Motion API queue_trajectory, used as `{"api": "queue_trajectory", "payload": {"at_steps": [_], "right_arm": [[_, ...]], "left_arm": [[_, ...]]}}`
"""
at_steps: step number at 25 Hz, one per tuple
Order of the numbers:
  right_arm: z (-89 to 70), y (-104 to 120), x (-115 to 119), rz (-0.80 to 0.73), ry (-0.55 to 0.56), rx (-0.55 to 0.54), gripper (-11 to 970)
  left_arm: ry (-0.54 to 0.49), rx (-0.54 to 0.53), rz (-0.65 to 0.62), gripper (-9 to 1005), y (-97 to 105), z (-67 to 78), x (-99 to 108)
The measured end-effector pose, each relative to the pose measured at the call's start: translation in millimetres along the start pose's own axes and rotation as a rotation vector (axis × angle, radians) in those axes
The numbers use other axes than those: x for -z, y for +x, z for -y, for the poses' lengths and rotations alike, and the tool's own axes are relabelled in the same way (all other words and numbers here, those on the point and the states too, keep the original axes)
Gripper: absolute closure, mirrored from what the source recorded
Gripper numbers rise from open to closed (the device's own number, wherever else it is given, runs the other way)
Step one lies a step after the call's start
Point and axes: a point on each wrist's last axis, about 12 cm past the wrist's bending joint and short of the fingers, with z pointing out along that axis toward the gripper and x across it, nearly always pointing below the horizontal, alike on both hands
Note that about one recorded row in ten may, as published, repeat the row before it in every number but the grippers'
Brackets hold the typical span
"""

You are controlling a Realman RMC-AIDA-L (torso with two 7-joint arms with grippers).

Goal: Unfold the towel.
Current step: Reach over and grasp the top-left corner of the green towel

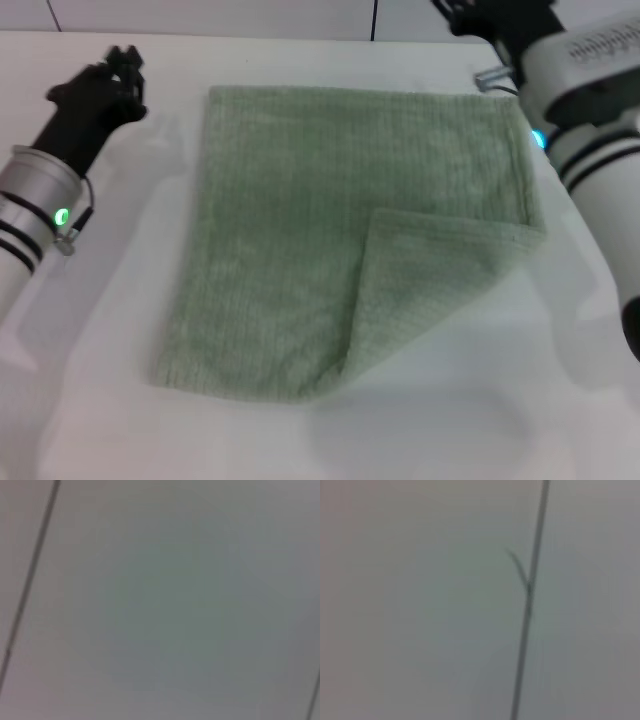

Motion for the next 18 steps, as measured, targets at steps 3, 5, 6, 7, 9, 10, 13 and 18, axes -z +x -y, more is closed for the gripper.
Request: {"api": "queue_trajectory", "payload": {"at_steps": [3,5,6,7,9,10,13,18], "right_arm": [[5.2,3.9,7.1,-0.002,0.025,-0.004,146],[11.9,11.1,16.6,-0.018,0.051,0.000,146],[11.9,11.1,16.6,-0.018,0.051,0.000,146],[14.1,13.6,19.0,-0.026,0.058,0.004,146],[18.3,17.6,22.0,-0.040,0.069,0.012,146],[20.8,21.6,24.2,-0.061,0.073,0.018,146],[21.7,24.7,25.6,-0.078,0.070,0.024,146],[19.5,29.8,26.2,-0.121,0.053,0.023,146]], "left_arm": [[0.021,0.003,-0.047,715,3.5,5.4,-5.9],[0.033,0.008,-0.079,759,6.4,9.1,-9.3],[0.033,0.008,-0.079,780,6.4,9.1,-9.3],[0.037,0.009,-0.090,802,7.2,10.6,-10.9],[0.041,0.007,-0.110,854,8.7,13.1,-13.8],[0.042,0.004,-0.120,883,9.3,14.3,-15.5],[0.047,-0.012,-0.154,972,10.4,18.6,-22.9],[0.042,-0.038,-0.225,972,11.2,26.0,-38.6]]}}
